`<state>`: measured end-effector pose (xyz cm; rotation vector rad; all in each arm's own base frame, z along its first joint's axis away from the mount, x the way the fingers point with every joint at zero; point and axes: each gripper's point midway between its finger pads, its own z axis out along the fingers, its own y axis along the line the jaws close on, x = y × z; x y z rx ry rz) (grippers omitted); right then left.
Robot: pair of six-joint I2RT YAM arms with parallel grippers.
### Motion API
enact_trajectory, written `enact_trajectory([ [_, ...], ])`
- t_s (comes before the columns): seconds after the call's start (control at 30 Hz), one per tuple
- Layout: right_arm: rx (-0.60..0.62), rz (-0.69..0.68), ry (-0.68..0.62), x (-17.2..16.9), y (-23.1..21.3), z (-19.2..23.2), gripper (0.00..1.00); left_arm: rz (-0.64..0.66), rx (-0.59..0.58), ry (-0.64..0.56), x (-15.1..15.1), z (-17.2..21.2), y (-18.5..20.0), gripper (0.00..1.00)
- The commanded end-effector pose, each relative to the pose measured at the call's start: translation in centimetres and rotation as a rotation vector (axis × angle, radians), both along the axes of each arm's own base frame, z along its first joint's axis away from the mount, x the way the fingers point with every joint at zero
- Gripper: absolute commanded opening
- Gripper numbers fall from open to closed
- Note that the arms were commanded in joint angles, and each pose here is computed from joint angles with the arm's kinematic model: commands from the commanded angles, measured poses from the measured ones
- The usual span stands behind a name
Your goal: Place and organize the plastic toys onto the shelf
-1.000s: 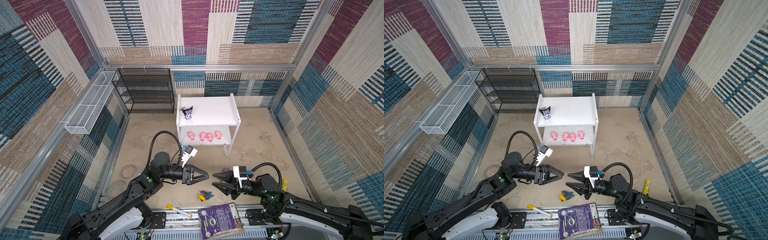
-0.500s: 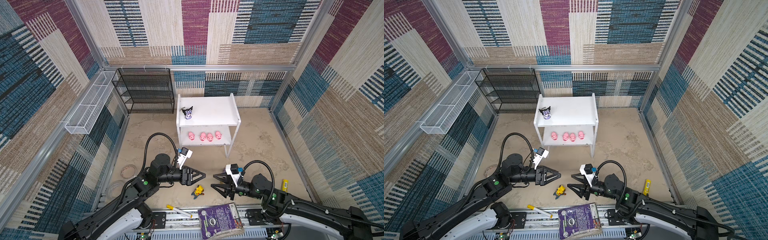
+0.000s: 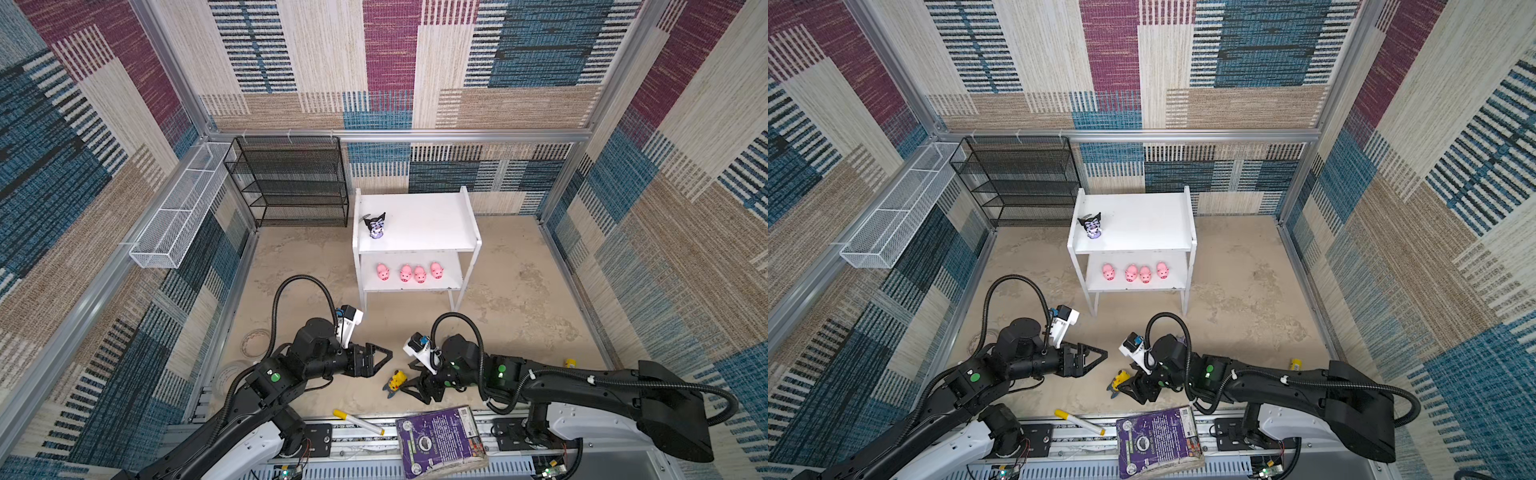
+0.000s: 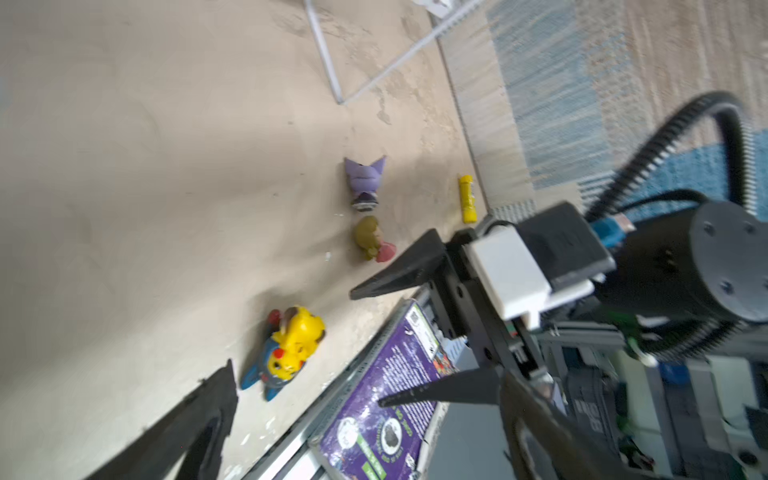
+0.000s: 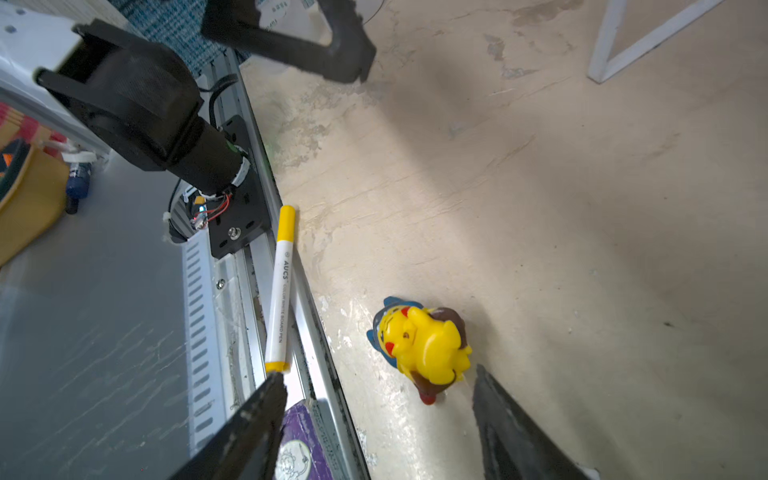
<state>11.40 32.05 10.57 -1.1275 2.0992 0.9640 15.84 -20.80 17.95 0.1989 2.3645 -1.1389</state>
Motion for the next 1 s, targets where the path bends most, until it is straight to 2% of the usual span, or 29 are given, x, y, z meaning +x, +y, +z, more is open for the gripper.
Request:
enact_trajectory([
  [0.0,-0.073,0.029,-0.071,0.6,-0.1,-0.6,0.77,0.129,0.110,0.021,0.7,-1.4,3.3,0.98],
  [0.13,-0.204,-0.054,-0.070,2.2,-0.8,-2.3,0.85,0.183,0.089,0.003,1.1,-0.8,4.6,0.99],
  [0.27,-0.305,-0.070,-0.074,2.4,-1.3,-3.9,0.87,0.197,0.081,0.002,1.6,-0.7,5.0,0.98],
  [0.43,-0.281,0.008,-0.080,1.5,-0.2,-2.7,0.89,0.195,0.080,-0.004,2.3,-0.4,5.0,0.98],
  [0.53,-0.316,0.017,-0.055,1.4,0.1,-3.0,0.89,0.210,0.079,-0.023,2.5,0.1,5.5,0.98],
  [0.77,-0.489,-0.013,-0.019,2.0,0.2,-5.8,0.88,0.267,0.038,-0.033,2.7,0.7,6.4,0.98],
  [0.97,-0.474,0.049,0.008,0.1,0.7,-5.5,0.87,0.271,0.027,-0.059,3.0,1.1,6.7,0.98],
])
